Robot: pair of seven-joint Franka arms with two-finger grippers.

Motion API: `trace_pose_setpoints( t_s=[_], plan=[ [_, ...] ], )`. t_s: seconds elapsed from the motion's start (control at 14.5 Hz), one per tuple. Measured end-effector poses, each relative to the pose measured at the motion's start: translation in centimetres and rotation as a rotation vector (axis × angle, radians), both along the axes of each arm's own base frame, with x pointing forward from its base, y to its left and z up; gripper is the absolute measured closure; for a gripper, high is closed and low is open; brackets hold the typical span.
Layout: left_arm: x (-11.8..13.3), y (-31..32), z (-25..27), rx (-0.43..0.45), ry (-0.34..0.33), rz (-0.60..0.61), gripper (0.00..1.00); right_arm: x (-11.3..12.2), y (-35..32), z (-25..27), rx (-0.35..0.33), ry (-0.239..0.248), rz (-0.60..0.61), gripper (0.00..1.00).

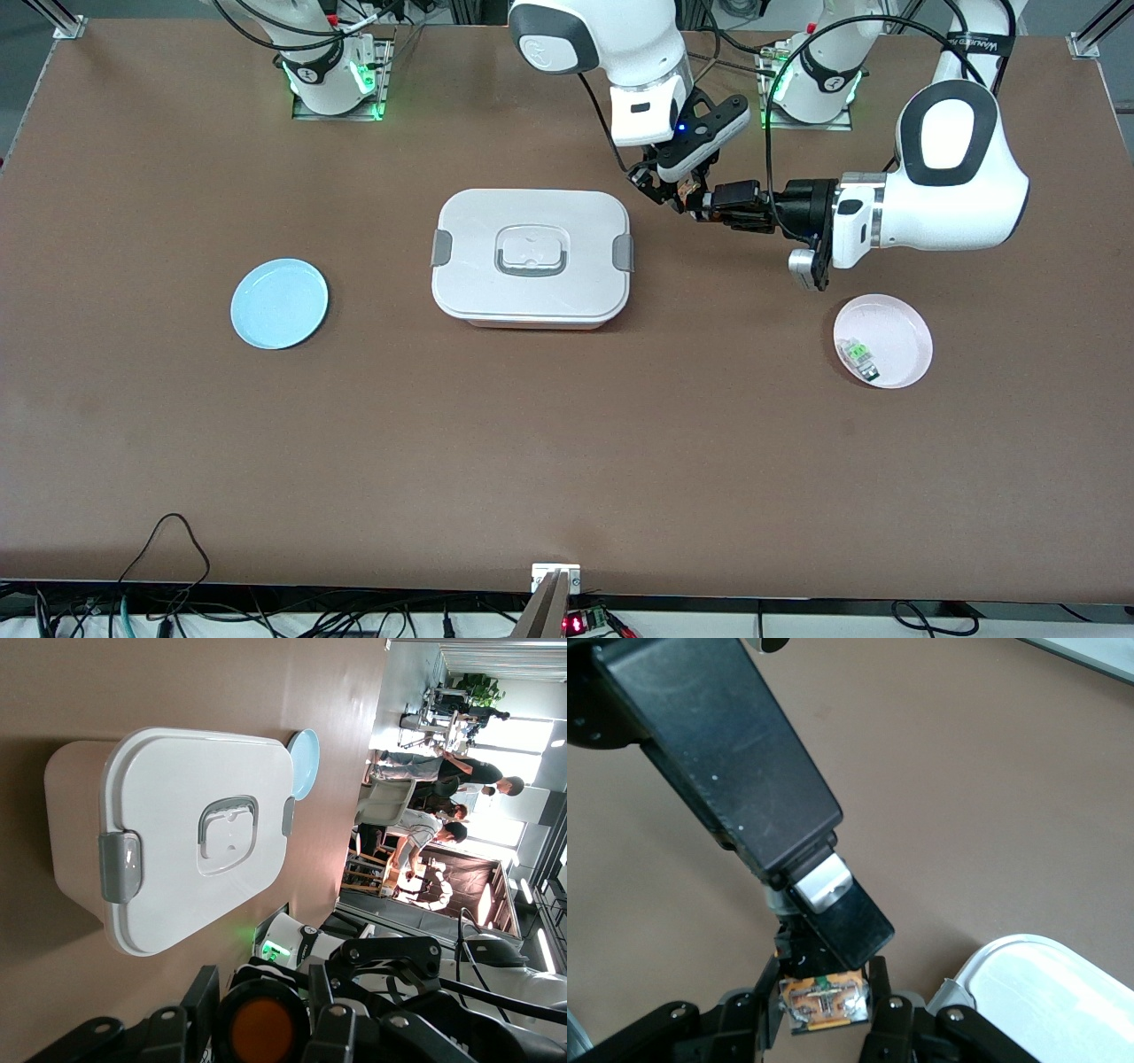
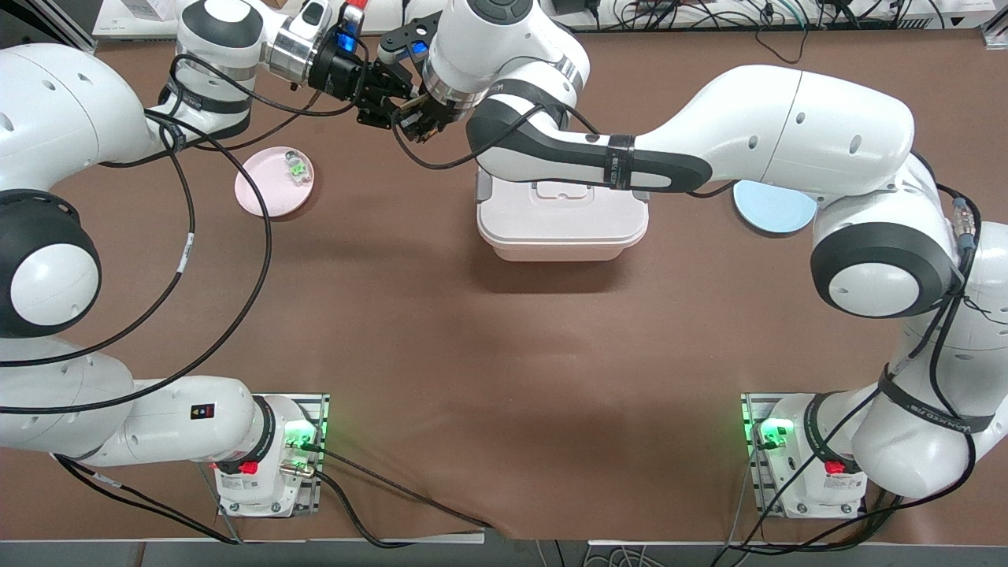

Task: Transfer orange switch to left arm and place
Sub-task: 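Close the left gripper on the orange switch beside the right gripper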

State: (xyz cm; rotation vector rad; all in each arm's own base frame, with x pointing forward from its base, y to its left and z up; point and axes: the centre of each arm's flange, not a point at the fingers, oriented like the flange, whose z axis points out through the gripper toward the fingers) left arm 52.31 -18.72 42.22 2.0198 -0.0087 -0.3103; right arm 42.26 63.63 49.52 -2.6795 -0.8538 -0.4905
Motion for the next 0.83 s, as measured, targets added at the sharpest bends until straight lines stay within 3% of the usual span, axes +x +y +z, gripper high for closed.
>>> trace_pose_setpoints(
  t_s=[0.48,0.83],
  plan=[
    [-0.12,0.23,0.09,0.000,-0.012,-0.011,0.61,-0.18,0.08,0.29,0.002,0.000,0.005,0.59],
    [-0.26,0.36,0.83,0.009,-0.030,-0.016,0.61,-0.27,0.18,0.73,0.010,-0.002,0.006,0.59]
  ],
)
